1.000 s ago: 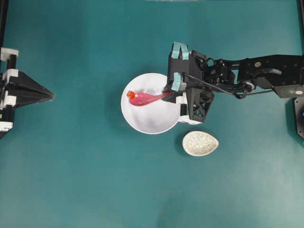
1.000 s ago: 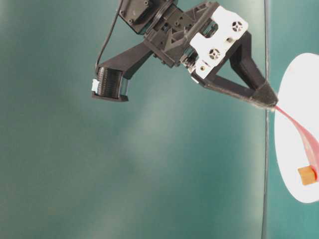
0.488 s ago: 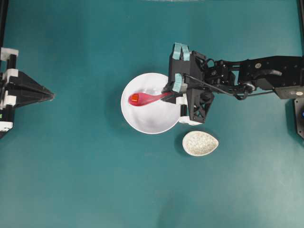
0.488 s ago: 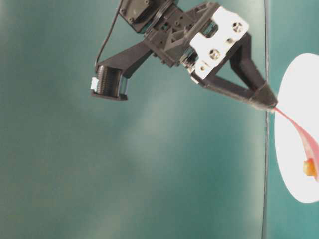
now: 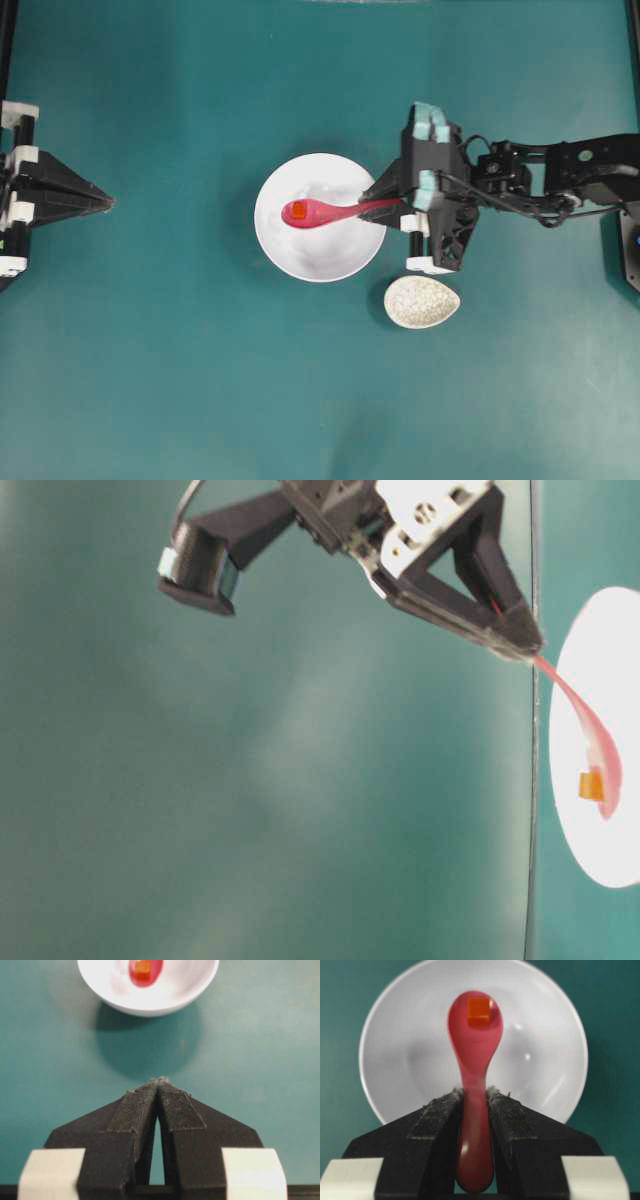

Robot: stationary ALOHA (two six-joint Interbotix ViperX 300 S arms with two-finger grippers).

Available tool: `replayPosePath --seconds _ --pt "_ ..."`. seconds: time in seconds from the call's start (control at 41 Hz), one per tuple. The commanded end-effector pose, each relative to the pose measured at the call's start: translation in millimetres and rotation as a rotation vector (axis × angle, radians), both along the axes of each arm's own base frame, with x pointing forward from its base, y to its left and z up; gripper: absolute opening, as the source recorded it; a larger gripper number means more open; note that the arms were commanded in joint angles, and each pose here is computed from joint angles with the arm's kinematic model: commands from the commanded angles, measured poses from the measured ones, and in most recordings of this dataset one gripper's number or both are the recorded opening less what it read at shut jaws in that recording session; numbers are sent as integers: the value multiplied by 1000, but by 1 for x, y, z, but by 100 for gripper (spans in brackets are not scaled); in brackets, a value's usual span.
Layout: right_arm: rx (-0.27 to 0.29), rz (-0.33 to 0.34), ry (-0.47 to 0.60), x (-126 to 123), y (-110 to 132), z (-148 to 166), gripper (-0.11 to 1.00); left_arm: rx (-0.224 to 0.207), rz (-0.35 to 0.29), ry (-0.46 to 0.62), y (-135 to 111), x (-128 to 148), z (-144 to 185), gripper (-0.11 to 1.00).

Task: Grip the spoon and scoop the red block from the bowl with right arm.
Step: 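Raise the spoon with the red cube on it, pulling right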

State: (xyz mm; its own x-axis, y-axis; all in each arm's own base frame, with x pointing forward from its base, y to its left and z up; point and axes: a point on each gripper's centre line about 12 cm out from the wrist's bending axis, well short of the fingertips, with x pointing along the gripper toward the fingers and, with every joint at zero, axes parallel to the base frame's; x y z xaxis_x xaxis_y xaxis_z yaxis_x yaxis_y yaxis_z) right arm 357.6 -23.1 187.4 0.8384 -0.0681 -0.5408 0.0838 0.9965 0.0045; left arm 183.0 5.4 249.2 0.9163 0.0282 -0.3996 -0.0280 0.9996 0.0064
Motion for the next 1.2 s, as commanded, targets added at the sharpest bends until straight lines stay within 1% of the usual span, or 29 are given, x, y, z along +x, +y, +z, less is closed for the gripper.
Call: replayPosePath --seconds 0.0,0.317,0.537,0.781,0.878,0.951,1.049,1.171 --pt "-4 -1 -66 -2 2 16 24 4 -2 -24 0 3 11 0" --pt "-11 -1 -68 -23 3 12 24 6 -3 -9 0 2 10 0" --pt "-24 1 -94 -32 5 10 24 11 -5 3 0 -1 10 0" --pt "-48 23 -96 -33 7 9 24 23 -9 -41 0 -7 22 0" --pt "-51 20 -111 -31 6 11 24 23 -8 -39 0 -10 24 0" --pt "-64 24 -123 -29 6 12 24 26 -10 -41 0 -10 24 0" --pt "-65 25 -122 -29 6 12 24 37 -14 -39 0 -10 24 0" --pt "-64 25 -126 -28 6 13 24 40 -16 -82 -1 -9 29 0"
